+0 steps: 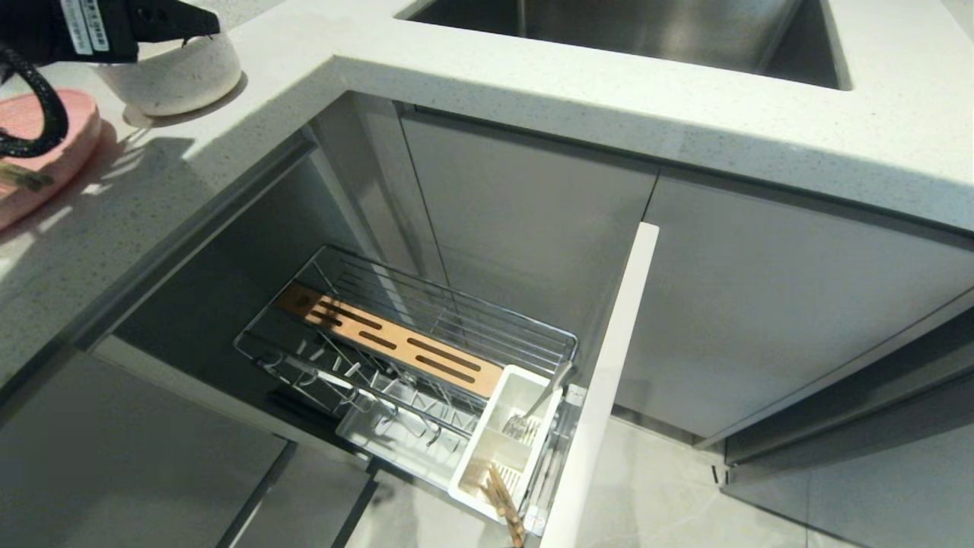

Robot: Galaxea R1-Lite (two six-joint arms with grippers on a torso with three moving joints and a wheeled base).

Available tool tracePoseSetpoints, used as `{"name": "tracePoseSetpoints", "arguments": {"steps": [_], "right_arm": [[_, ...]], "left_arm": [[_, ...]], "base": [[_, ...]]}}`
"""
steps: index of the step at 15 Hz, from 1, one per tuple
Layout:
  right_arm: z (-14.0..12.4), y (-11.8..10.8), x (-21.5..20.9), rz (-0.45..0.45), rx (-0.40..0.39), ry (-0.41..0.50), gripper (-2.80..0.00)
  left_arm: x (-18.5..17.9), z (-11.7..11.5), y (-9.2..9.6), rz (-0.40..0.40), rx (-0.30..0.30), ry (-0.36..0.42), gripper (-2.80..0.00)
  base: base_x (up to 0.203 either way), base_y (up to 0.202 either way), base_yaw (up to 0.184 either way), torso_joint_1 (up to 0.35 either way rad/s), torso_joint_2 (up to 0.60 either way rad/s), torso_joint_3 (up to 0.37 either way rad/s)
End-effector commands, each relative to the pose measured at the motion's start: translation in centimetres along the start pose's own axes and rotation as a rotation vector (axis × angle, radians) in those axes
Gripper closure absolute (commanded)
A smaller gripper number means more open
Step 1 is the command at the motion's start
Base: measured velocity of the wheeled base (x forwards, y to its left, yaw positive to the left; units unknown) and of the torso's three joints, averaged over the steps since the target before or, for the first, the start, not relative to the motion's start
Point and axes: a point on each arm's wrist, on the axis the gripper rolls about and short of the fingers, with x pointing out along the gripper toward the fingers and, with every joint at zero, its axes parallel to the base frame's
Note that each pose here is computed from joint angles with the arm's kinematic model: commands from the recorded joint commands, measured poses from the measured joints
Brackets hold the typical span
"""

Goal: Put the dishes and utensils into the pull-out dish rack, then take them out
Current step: Pick up the bowl and place it in the cupboard

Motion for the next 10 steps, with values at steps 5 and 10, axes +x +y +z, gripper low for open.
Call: {"name": "tracePoseSetpoints", "arguments": {"steps": [5,10], "right_arm": [[0.0,0.0,0.0,0.0,0.0,0.001,0.0],[0.0,0.0,0.0,0.0,0.0,0.001,0.0]], "left_arm": [[2.7,-0.5,-0.5,0.001,0.012,0.038,-2.8],[4.3,-0.4,-0.5,0.004,0.017,0.048,-2.8]], "base": [[0.0,0.0,0.0,0.0,0.0,0.0],[0.0,0.0,0.0,0.0,0.0,0.0]]}}
